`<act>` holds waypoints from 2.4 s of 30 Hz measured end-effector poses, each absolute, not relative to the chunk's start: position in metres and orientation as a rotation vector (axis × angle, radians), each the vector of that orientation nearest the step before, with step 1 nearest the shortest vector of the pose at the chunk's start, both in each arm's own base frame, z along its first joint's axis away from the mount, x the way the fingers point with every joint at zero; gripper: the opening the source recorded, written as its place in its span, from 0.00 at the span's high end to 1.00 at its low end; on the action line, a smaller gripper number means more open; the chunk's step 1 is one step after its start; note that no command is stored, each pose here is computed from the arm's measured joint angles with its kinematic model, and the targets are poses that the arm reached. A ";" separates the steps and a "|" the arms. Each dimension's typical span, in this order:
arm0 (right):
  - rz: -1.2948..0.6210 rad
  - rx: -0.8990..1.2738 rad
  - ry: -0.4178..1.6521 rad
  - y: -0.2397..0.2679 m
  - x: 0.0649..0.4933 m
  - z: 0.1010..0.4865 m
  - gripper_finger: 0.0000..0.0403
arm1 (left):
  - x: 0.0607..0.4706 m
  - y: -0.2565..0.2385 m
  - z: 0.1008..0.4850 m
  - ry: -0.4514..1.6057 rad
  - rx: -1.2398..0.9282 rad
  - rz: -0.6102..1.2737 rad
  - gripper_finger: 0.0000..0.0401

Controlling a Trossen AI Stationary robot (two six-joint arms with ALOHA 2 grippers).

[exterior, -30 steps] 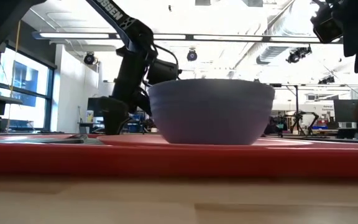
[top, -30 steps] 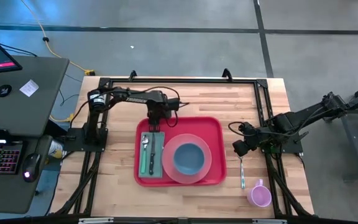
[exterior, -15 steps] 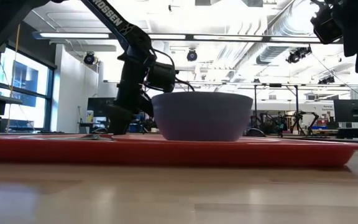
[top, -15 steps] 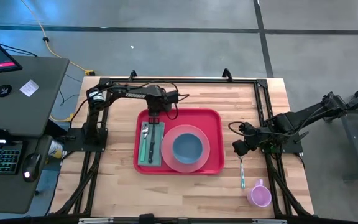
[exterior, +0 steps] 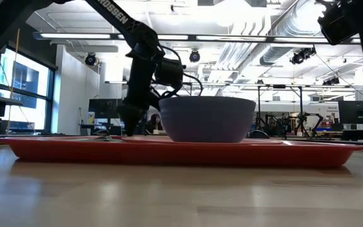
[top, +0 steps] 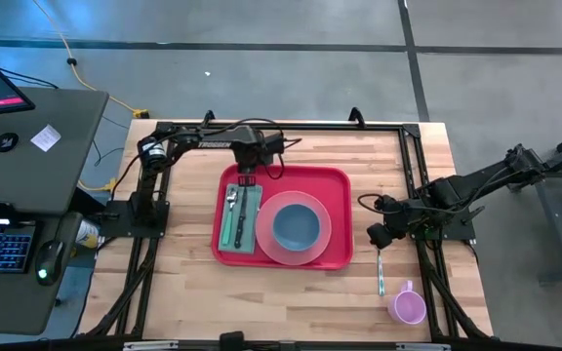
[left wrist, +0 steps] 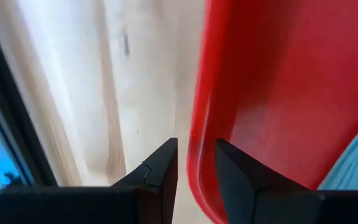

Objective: Set up tray
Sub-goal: Move the red tray to the middle of the table

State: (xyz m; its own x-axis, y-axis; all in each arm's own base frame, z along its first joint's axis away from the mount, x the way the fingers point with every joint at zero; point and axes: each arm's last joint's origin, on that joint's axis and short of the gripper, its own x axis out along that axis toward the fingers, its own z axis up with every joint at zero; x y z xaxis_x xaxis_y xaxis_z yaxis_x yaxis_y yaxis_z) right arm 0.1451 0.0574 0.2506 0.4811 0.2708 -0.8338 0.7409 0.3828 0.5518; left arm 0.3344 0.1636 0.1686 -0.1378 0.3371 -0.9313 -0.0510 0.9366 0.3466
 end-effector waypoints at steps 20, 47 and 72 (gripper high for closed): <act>-0.180 1.090 1.254 0.076 0.135 0.250 0.66 | 0.323 0.153 0.218 1.663 -0.116 0.436 0.66; -0.397 1.190 1.198 0.075 0.131 0.247 0.66 | 0.286 0.216 0.171 1.483 -0.290 0.630 0.66; -0.313 1.175 1.295 0.081 0.128 0.248 0.66 | 0.263 0.195 0.152 1.724 -0.310 0.548 0.66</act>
State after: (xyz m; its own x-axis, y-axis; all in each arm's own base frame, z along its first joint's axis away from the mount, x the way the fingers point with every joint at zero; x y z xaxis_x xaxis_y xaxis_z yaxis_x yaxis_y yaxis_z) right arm 0.1282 0.0806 0.2475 0.3224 0.4085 -0.8539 0.7530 0.4361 0.4929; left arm 0.2627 0.1954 0.1518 -0.2254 0.0879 -0.9703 -0.4888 0.8513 0.1907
